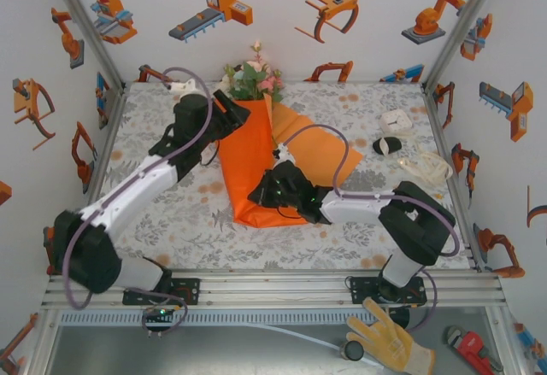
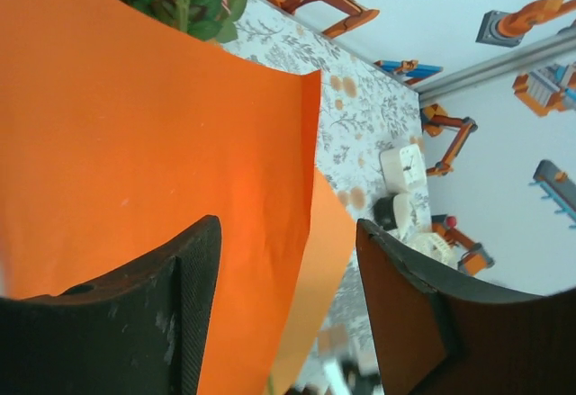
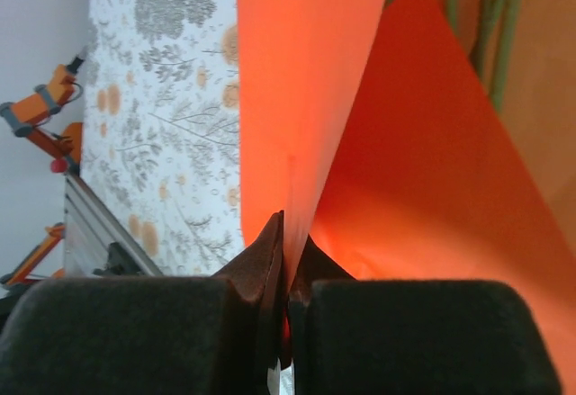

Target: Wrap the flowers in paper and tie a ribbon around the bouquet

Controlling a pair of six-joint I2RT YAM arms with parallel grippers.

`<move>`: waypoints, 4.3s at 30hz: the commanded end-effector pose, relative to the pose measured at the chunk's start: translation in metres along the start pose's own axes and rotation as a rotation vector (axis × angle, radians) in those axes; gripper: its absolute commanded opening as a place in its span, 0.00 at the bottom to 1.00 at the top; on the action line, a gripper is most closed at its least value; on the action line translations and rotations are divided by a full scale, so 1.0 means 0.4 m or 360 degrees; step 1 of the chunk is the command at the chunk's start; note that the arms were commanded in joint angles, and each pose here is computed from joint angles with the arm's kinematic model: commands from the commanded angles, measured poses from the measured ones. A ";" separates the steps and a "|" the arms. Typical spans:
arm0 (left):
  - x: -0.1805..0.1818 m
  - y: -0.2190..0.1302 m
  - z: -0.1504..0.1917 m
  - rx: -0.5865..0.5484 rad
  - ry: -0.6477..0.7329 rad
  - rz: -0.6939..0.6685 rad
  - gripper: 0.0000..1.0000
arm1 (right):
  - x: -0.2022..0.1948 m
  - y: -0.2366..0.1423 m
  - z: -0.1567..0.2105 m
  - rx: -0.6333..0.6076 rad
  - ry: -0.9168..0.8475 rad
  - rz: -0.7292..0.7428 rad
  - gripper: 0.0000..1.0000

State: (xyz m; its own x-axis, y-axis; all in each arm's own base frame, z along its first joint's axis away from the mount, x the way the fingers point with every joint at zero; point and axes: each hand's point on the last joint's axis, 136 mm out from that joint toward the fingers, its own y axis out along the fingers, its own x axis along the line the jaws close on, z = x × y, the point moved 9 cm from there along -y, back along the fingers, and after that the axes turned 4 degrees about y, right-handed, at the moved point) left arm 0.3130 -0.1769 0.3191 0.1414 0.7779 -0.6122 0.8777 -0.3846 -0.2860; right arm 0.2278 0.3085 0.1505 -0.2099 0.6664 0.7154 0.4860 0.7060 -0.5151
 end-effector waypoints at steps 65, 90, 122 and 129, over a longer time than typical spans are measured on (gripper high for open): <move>0.410 -0.226 0.585 0.1017 -0.0033 -0.0587 0.33 | 0.049 0.326 -0.127 0.0277 0.0117 -0.0129 0.45; 0.252 -0.137 0.396 0.0700 -0.0096 -0.0088 0.05 | 0.022 0.369 -0.157 0.0297 0.0054 -0.0040 0.44; 0.314 -0.162 0.370 0.0543 -0.0008 0.0056 0.11 | 0.010 0.380 -0.151 0.0314 0.0066 -0.0022 0.44; 0.347 -0.125 0.457 0.0724 -0.0150 0.0123 0.08 | 0.005 0.383 -0.148 0.0323 0.0070 -0.0009 0.44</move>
State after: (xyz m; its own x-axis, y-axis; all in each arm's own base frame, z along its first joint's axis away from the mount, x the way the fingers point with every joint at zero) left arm 0.2088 -0.1326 0.1159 0.0828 0.7640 -0.6399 0.6053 -0.5487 -0.5767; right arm 0.3480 0.4042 0.1066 -0.1783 0.6402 0.7472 0.3091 0.7574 -0.5752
